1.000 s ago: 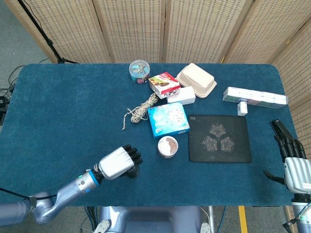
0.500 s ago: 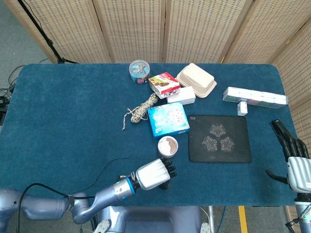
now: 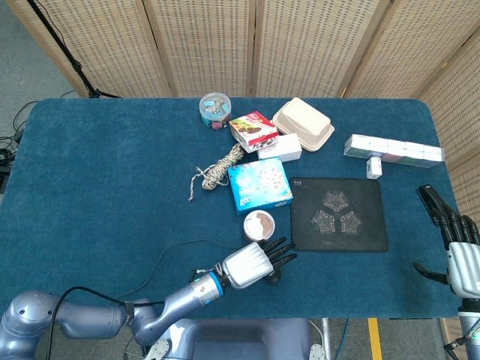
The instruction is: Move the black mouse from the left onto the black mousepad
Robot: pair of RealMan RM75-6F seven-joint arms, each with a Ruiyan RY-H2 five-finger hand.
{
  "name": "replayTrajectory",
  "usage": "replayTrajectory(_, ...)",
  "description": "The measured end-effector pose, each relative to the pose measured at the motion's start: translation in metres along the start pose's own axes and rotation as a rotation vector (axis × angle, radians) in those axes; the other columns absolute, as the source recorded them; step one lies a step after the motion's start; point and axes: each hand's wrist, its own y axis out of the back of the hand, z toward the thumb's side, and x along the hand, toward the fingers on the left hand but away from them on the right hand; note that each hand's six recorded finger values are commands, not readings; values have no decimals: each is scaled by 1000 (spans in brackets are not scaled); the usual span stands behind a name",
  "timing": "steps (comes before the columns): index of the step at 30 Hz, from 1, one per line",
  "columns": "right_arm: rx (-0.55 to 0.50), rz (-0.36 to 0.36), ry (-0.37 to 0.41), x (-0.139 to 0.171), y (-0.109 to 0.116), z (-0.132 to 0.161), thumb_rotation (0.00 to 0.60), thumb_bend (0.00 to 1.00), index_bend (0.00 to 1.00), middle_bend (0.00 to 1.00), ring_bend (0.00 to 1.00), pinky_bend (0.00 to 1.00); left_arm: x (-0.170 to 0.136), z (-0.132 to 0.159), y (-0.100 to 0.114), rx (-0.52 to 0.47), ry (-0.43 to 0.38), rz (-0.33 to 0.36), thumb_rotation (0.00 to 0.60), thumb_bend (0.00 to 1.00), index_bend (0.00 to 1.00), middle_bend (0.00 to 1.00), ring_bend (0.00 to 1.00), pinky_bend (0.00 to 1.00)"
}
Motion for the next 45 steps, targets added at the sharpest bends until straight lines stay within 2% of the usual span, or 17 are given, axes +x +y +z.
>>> replayTrajectory(3, 3, 3, 2, 1, -1, 1, 600, 0, 0, 0, 0, 0, -11, 1, 17, -38, -14, 41, 600, 125, 0, 0, 0, 299)
replayTrajectory(5, 5, 8, 9, 1, -2, 3, 600, 0, 0, 0, 0, 0, -21, -2, 30, -52, -19, 71, 600, 117, 0, 0, 0, 255)
replayTrajectory(11, 19, 29, 33, 1, -8, 11, 600, 0, 0, 0, 0, 0, -71, -36, 76, -21, 30, 154, 600, 106, 0, 0, 0, 129)
replayTrajectory(14, 41, 40, 45, -1, -12, 16, 600, 0, 0, 0, 0, 0, -102, -63, 97, 20, 95, 184, 600, 105, 0, 0, 0, 88)
replayTrajectory(20, 68, 51, 83, -6, -14, 36, 600, 0, 0, 0, 0, 0, -179, -124, 126, 82, 289, 246, 600, 106, 0, 0, 0, 16)
replayTrajectory(23, 61, 63, 106, -8, -16, 49, 600, 0, 0, 0, 0, 0, -219, -149, 126, 58, 396, 271, 600, 106, 0, 0, 0, 0)
replayTrajectory(27, 39, 93, 140, -6, -20, 67, 600, 0, 0, 0, 0, 0, -281, -176, 114, 2, 565, 275, 600, 106, 0, 0, 0, 0)
replayTrajectory(30, 11, 122, 173, -3, -23, 84, 600, 0, 0, 0, 0, 0, -322, -188, 102, -38, 697, 255, 600, 105, 0, 0, 0, 0)
replayTrajectory(34, -16, 160, 231, 4, -28, 110, 600, 0, 0, 0, 0, 0, -365, -193, 92, -90, 832, 262, 600, 105, 0, 0, 0, 0)
replayTrajectory(38, -46, 219, 300, 13, -36, 140, 600, 0, 0, 0, 0, 0, -390, -194, 93, -128, 890, 290, 600, 105, 0, 0, 0, 0)
replayTrajectory(45, -41, 254, 363, 21, -55, 178, 600, 0, 0, 0, 0, 0, -403, -197, 100, -144, 901, 329, 600, 105, 0, 0, 0, 0)
